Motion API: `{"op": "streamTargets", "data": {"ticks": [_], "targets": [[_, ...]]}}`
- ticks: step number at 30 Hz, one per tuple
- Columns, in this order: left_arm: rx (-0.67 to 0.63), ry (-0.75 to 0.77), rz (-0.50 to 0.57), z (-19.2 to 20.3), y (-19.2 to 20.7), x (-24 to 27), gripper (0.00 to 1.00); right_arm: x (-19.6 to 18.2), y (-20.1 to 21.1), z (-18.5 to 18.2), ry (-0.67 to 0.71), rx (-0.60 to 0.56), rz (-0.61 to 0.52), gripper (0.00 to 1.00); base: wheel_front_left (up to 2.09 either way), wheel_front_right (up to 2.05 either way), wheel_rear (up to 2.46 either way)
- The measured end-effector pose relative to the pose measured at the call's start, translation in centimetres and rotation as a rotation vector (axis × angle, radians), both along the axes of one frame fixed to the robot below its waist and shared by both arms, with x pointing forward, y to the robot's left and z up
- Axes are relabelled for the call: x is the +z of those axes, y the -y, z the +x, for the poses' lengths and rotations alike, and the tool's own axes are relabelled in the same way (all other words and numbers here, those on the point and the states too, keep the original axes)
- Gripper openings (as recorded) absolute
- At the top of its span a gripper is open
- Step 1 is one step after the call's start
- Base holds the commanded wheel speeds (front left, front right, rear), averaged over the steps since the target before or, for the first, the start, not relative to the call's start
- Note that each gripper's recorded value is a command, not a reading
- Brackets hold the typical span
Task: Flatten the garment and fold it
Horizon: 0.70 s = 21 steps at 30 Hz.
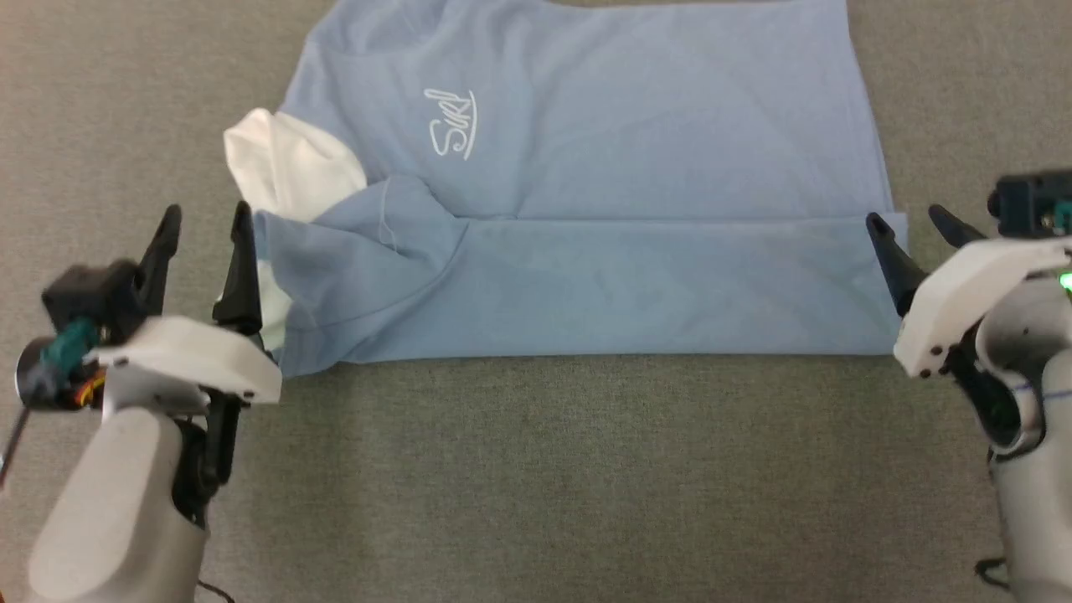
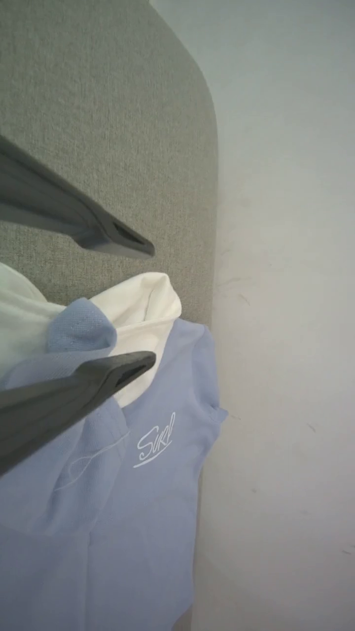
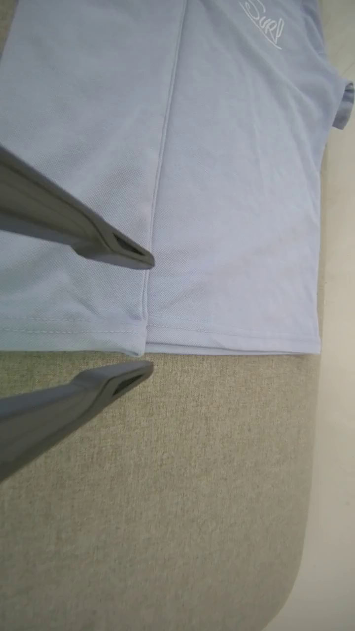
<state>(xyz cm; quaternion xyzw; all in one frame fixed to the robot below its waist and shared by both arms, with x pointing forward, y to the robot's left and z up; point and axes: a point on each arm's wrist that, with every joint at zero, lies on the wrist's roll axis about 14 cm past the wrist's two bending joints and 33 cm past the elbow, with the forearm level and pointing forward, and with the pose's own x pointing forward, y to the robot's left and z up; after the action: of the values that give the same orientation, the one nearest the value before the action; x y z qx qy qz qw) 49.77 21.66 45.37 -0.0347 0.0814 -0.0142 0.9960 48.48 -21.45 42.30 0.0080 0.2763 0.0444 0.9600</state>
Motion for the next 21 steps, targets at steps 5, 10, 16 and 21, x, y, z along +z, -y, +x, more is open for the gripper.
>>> {"op": "streamTargets", "data": {"ticks": [5,10,16,21], "targets": [[0.04,0.148,0.012,-2.8,0.3,3.0,1.0,3.0,-0.6,-1.4,0.212,-0.056,0.059,1.0,0.0,0.0,0.0],[0.052,0.174,-0.018,-6.0,1.5,3.8,1.0,5.6,-1.8,-3.1,0.398,-0.082,0.118,1.0,0.0,0.0,0.0],[0.021,0.117,-0.008,-8.6,3.0,2.0,1.0,6.7,-2.3,-5.2,0.505,-0.103,0.152,1.0,0.0,0.0,0.0],[0.02,0.038,0.002,-8.8,3.1,-0.6,1.0,6.0,-1.6,-6.5,0.503,-0.133,0.157,1.0,0.0,0.0,0.0]]}}
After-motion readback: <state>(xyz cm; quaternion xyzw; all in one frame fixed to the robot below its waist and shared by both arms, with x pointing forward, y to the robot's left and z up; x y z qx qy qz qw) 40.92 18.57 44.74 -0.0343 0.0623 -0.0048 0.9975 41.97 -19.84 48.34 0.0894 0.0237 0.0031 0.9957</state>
